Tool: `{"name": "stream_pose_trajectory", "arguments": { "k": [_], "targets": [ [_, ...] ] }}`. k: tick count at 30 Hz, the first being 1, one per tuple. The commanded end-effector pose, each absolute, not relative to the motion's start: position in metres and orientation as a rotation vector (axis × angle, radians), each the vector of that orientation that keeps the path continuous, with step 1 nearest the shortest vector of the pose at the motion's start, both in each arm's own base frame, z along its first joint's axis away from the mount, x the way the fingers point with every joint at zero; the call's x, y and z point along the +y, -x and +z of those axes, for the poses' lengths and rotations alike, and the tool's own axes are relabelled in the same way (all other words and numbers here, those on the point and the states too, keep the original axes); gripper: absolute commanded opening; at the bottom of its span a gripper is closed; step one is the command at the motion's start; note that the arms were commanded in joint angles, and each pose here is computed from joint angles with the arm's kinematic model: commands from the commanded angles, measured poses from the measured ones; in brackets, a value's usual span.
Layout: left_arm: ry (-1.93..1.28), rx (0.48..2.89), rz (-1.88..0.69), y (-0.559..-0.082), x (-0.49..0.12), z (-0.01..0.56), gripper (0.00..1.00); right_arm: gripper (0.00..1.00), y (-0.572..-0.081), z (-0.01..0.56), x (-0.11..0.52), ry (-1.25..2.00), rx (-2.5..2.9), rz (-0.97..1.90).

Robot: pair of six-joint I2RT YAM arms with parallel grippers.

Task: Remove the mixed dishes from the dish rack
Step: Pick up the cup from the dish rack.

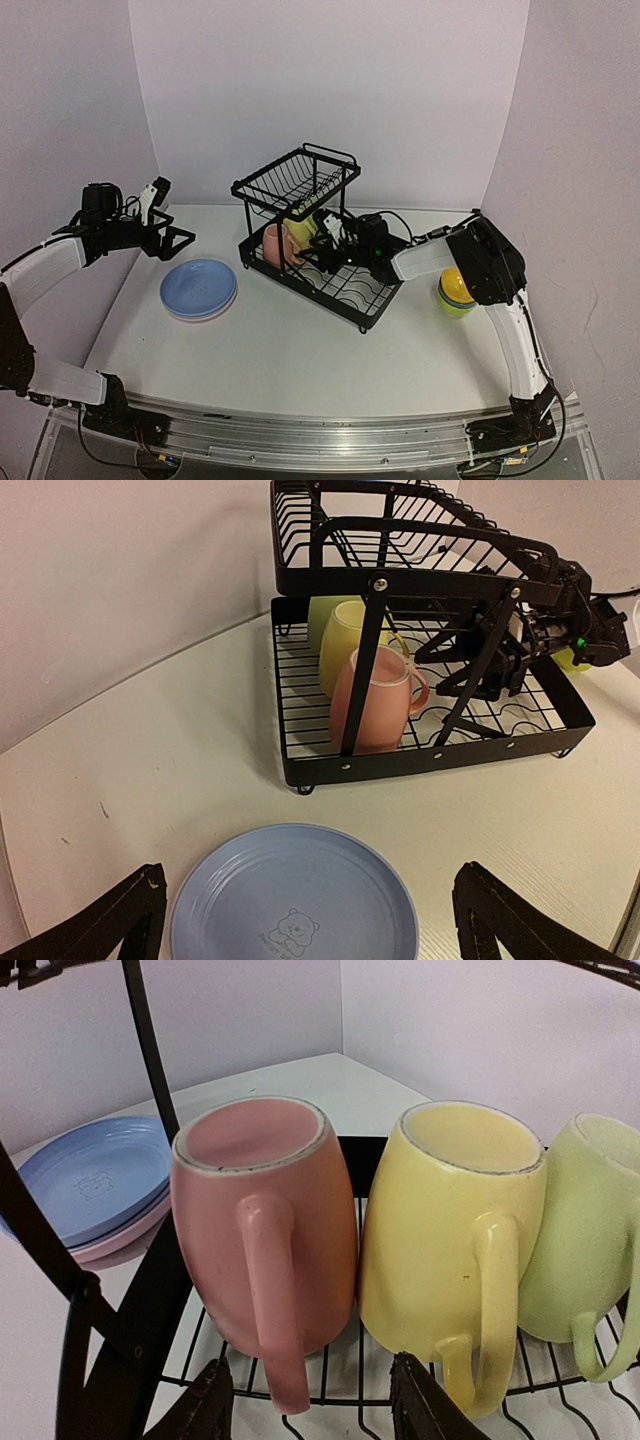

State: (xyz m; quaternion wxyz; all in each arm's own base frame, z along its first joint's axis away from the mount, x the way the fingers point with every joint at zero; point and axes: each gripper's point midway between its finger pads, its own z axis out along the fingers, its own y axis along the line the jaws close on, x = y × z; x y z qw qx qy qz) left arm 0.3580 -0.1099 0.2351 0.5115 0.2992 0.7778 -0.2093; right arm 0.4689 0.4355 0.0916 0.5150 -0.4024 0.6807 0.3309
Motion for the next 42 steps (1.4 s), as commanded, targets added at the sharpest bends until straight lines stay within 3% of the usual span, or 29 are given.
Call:
{"name": "stream_pose_trajectory", "arguments": {
  "k": [1,11,20,23,29,42],
  "targets": [
    [-0.745,1.812,-0.478,-0.364,-0.110,0.248,0.99,0.49,-0.481,0.078,0.445,0.930,1.631,0.788],
    [-0.752,1.813,-0.462,-0.369,-0.109,0.248,0.99,0.43,-0.487,0.075,0.457,0.927,1.614,0.842],
    [-0.758,1.826,-0.435,-0.371,-0.107,0.243,0.98,0.32,-0.484,0.077,0.469,0.940,1.601,0.915],
    [-0.760,1.827,-0.419,-0.373,-0.105,0.243,0.98,0.24,-0.481,0.078,0.473,0.951,1.595,0.935],
    [-0.764,1.834,-0.401,-0.372,-0.103,0.240,0.98,0.00,-0.475,0.086,0.470,0.968,1.586,0.907],
    [-0.772,1.821,-0.395,-0.369,-0.104,0.241,0.98,0.00,-0.459,0.131,0.425,0.990,1.544,0.632]
  ]
}}
